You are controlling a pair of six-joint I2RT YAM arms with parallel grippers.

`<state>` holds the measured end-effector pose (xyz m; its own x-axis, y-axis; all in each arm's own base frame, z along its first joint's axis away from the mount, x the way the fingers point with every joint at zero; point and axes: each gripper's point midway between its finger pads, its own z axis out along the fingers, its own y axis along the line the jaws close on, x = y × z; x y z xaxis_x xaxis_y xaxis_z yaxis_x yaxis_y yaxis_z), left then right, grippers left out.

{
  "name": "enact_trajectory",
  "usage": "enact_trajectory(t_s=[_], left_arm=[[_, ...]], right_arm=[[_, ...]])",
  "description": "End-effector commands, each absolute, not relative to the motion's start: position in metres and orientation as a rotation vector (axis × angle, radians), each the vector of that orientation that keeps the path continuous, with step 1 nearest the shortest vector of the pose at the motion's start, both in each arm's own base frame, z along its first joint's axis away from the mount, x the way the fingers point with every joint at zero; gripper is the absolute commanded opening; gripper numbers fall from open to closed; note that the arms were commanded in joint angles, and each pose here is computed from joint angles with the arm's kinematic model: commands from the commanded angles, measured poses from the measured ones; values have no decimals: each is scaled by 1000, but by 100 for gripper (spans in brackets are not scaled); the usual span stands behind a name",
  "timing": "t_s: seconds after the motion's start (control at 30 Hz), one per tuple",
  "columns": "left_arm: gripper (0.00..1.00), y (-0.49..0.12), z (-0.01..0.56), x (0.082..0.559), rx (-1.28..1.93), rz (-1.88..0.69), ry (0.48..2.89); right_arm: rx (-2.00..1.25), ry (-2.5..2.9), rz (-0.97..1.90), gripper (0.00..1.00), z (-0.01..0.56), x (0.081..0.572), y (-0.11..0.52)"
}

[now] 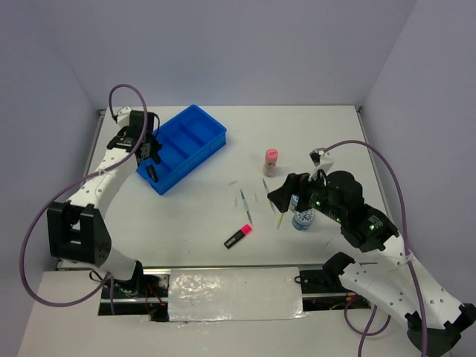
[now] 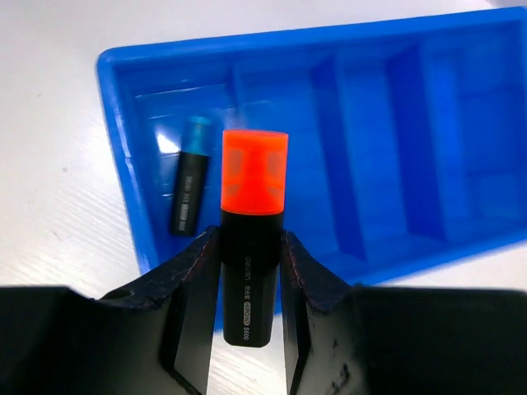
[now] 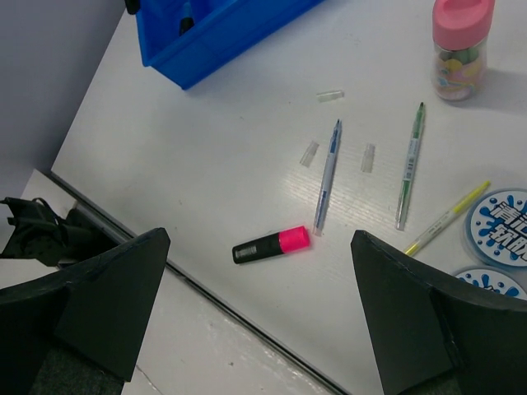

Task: Sort the stationery into containers
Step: Place the pen in the storage box.

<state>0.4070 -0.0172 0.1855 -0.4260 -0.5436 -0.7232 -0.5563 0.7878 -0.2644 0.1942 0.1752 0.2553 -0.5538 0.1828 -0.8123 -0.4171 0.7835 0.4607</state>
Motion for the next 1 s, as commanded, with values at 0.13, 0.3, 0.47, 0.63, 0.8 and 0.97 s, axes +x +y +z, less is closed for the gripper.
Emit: enact_trajectory(t_s=[0.13,0.3,0.47,0.63,0.8,0.97], left_arm=[[16,17,154,413,-986,89,2091],[33,23,136,418,-1017,70,2106],[65,19,127,418,-1011,50,2127],[80,17,128,419,-1015,25,2120],[93,-6,169,421,-848,-87,2099],[99,-74,246,406,-497,-170,2041]], right_arm=[[-189,1980,778,100,271,194,173],[-197,1985,782,100,271,192,173],[-198,1987,776,100,272,193,173],[-201,1991,782,100,272,193,175],[-191,1983,776,100,276,192,172],[-161,1942,739,100,298,193,161]])
